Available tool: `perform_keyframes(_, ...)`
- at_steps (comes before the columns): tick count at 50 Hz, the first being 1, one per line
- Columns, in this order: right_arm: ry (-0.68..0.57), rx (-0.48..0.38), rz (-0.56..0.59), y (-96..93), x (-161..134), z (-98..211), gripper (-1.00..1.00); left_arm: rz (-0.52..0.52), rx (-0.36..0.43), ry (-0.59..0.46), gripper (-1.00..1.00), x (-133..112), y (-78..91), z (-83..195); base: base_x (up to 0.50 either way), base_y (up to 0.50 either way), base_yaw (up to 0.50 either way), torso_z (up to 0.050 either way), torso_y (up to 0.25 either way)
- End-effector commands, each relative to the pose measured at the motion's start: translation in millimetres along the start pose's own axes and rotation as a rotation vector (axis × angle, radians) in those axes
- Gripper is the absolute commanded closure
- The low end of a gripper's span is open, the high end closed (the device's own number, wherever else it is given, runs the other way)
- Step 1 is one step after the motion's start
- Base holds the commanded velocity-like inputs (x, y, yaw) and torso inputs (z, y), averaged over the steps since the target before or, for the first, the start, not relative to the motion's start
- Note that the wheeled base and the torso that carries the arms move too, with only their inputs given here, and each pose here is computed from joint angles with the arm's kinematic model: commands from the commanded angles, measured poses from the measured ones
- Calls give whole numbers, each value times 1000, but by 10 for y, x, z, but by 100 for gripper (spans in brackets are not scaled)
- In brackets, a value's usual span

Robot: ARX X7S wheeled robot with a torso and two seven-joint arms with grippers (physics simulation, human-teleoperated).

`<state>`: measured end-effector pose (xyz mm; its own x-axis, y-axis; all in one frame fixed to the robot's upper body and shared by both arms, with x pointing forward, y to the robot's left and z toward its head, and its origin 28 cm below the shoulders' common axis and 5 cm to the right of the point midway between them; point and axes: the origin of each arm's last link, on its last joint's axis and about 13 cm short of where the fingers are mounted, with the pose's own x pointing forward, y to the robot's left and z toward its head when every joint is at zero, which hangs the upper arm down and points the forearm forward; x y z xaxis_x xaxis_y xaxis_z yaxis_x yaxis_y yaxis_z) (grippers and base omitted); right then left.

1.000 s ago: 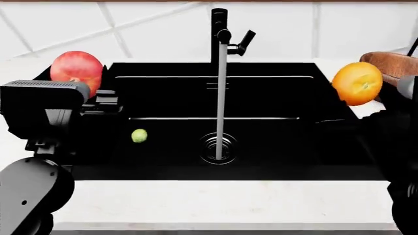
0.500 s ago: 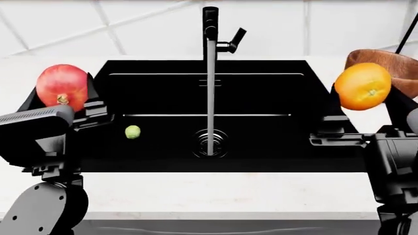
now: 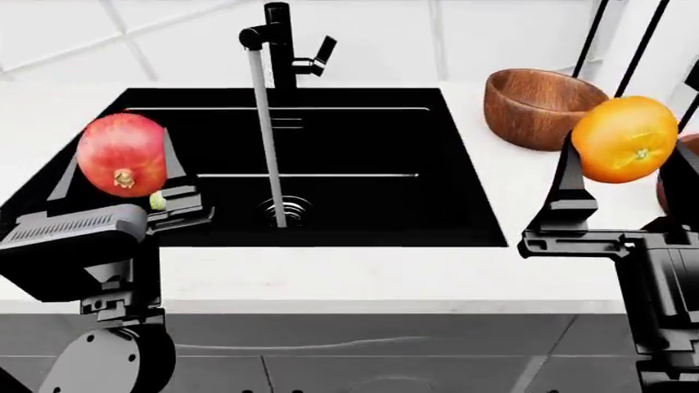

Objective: Pick the pomegranates and oranges from the sink and place them in one bowl. Place the brussel sprout in the other bowl. Then turn off the sink faucet.

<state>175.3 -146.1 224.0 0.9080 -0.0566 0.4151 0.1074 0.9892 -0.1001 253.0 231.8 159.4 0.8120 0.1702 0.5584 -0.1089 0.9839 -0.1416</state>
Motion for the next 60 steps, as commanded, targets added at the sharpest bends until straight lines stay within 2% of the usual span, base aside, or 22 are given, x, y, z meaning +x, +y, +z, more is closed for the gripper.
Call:
perform_keyframes(1,-22,-10,5,8,3,8,100,-18,-24,-20,100,-10,-54,-13,-324,-473,0,0,0)
perform_keyframes(11,-13,9,9,3,15,-45,100,-40,-5,-19,100,-25,-140,-67,-39,-500,0,0,0)
perform_keyframes(24,-19,13,8,16,6,-37,100,-109,35,-100,100,-42,-269,148,36,-500,0,0,0)
perform_keyframes(33,-44,12,-10,-2,-21,6,100,-116,59,-114,100,-46,-273,227,41,-500,0,0,0)
perform_keyframes(60,-49,15,3,14,-35,-10,100,-113,42,-135,100,-59,-262,302,42,-500,0,1,1)
